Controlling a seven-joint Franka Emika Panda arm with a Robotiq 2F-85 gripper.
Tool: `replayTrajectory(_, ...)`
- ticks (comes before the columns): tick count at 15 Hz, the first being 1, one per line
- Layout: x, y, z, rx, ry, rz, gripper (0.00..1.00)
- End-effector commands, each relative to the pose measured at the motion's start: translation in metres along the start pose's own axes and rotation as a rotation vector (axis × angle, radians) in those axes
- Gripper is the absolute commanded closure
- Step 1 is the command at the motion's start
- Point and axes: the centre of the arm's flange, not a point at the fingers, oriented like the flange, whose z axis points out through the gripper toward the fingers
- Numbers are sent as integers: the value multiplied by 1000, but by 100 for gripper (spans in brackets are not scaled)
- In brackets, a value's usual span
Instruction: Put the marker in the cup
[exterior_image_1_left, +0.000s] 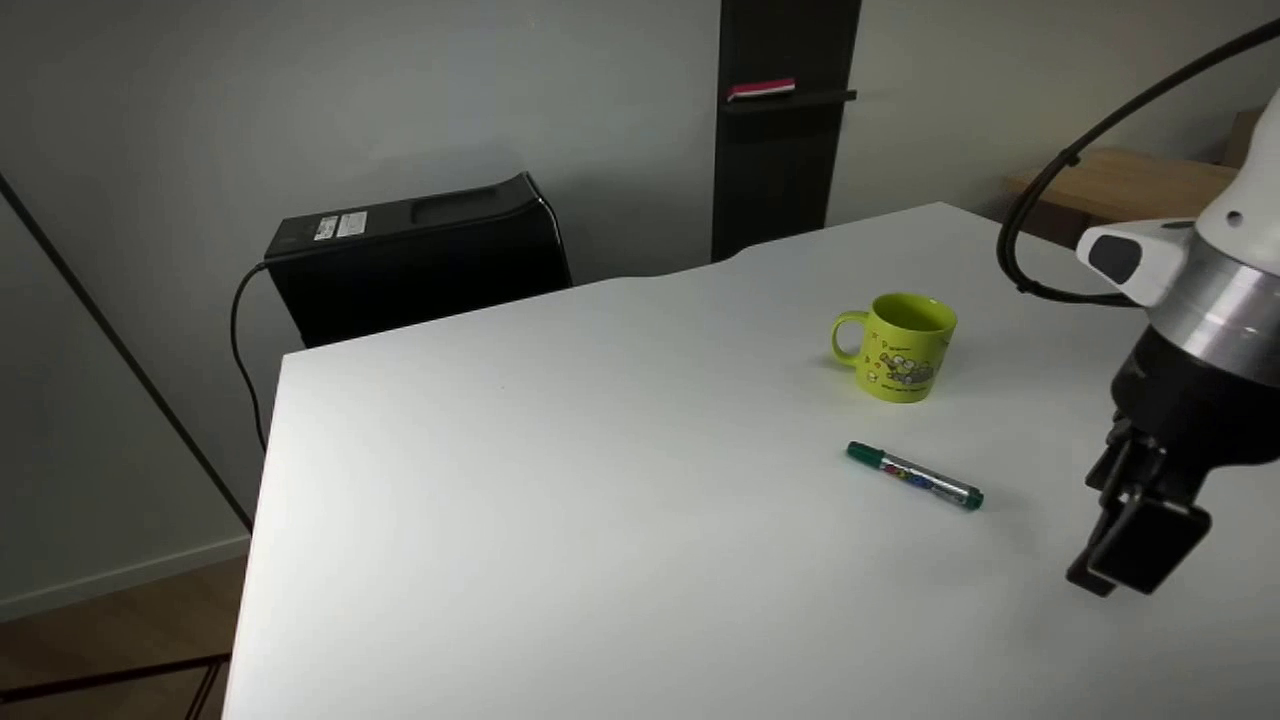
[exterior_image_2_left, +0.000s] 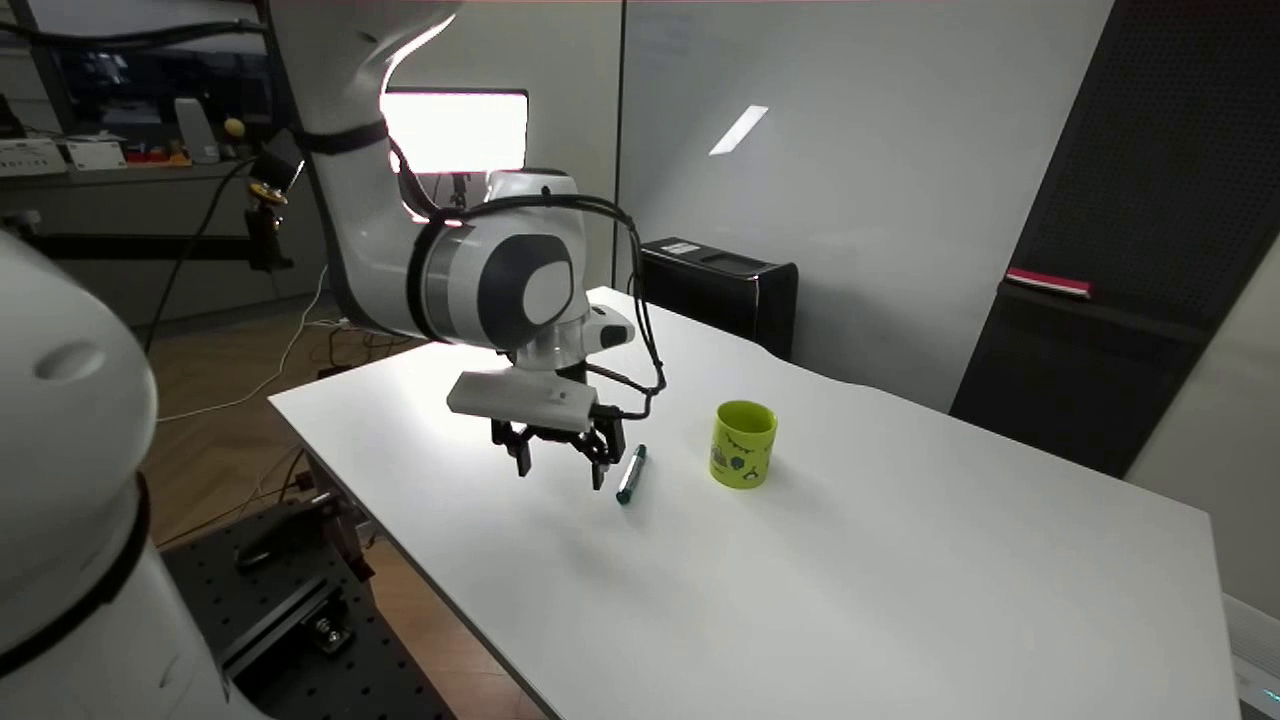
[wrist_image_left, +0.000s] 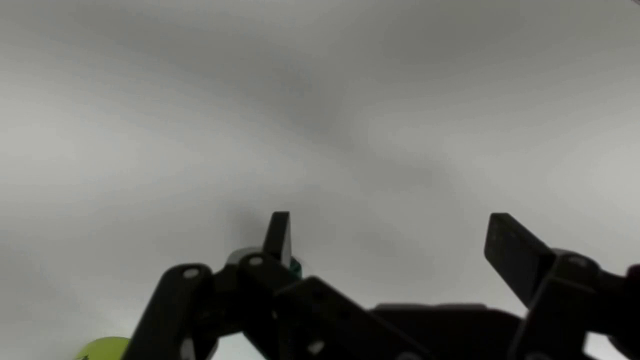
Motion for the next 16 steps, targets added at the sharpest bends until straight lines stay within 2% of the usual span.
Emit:
replayTrajectory(1, 22, 9, 25, -29, -54, 91, 0)
replayTrajectory(10, 74, -11, 55, 21, -103, 50, 0)
replayTrajectory(16, 110, 5, 70, -4, -99, 55, 0)
